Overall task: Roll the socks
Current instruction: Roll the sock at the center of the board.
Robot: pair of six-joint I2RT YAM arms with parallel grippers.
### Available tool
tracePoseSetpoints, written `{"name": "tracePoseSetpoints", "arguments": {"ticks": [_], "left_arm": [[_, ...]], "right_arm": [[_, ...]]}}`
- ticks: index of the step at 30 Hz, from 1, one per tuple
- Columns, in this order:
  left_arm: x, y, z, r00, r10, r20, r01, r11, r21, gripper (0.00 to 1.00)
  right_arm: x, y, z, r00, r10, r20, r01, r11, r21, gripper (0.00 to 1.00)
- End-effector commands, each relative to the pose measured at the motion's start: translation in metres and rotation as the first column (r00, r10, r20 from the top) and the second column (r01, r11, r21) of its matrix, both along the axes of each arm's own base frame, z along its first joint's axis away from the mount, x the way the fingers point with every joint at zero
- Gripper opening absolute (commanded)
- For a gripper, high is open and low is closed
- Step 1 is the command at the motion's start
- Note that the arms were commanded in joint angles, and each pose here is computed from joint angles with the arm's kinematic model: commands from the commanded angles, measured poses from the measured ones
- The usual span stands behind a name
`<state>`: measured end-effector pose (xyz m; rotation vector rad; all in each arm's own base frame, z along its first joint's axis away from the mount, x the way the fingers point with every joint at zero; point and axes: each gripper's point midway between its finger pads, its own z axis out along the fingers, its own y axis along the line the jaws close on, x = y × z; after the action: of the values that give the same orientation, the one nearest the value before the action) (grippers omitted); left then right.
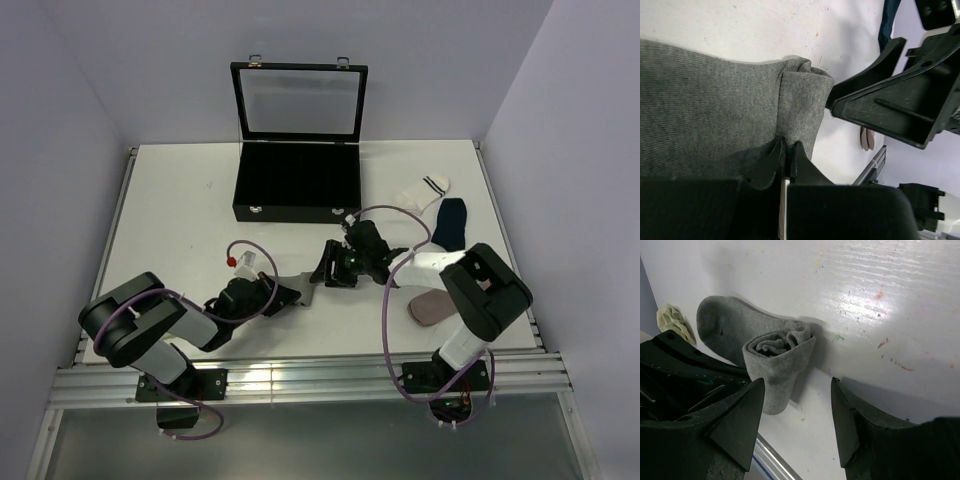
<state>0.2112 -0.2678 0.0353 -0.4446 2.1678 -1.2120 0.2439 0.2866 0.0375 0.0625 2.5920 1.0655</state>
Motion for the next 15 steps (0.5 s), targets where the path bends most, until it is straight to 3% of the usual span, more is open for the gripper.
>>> {"name": "tracePoseSetpoints", "arguments": {"ticks": [1, 10, 13, 15], "left_arm": [[-0.022, 0.023, -0.043, 0.990, 0.009, -0.143, 0.004, 0.996, 0.090, 0.01], [-0.029, 0.033, -0.059, 0.980, 0.023, -0.197, 0.002, 0.992, 0.126, 0.01], [-0.027, 0.033, -0.060, 0.981, 0.016, -0.193, 0.011, 0.990, 0.141, 0.02], [-0.025, 0.035, -0.062, 0.981, 0.016, -0.192, 0.017, 0.986, 0.169, 0.07]], "right_arm": [[0.004, 0.020, 0.008, 0.996, 0.072, 0.059, -0.076, 0.994, 0.075, 0.63], [-0.004, 0.037, -0.013, 0.987, 0.156, 0.030, -0.158, 0.982, 0.106, 0.61], [-0.004, 0.038, -0.021, 0.986, 0.168, 0.018, -0.169, 0.980, 0.102, 0.53], [-0.005, 0.036, -0.026, 0.985, 0.171, 0.017, -0.172, 0.981, 0.091, 0.38]]}}
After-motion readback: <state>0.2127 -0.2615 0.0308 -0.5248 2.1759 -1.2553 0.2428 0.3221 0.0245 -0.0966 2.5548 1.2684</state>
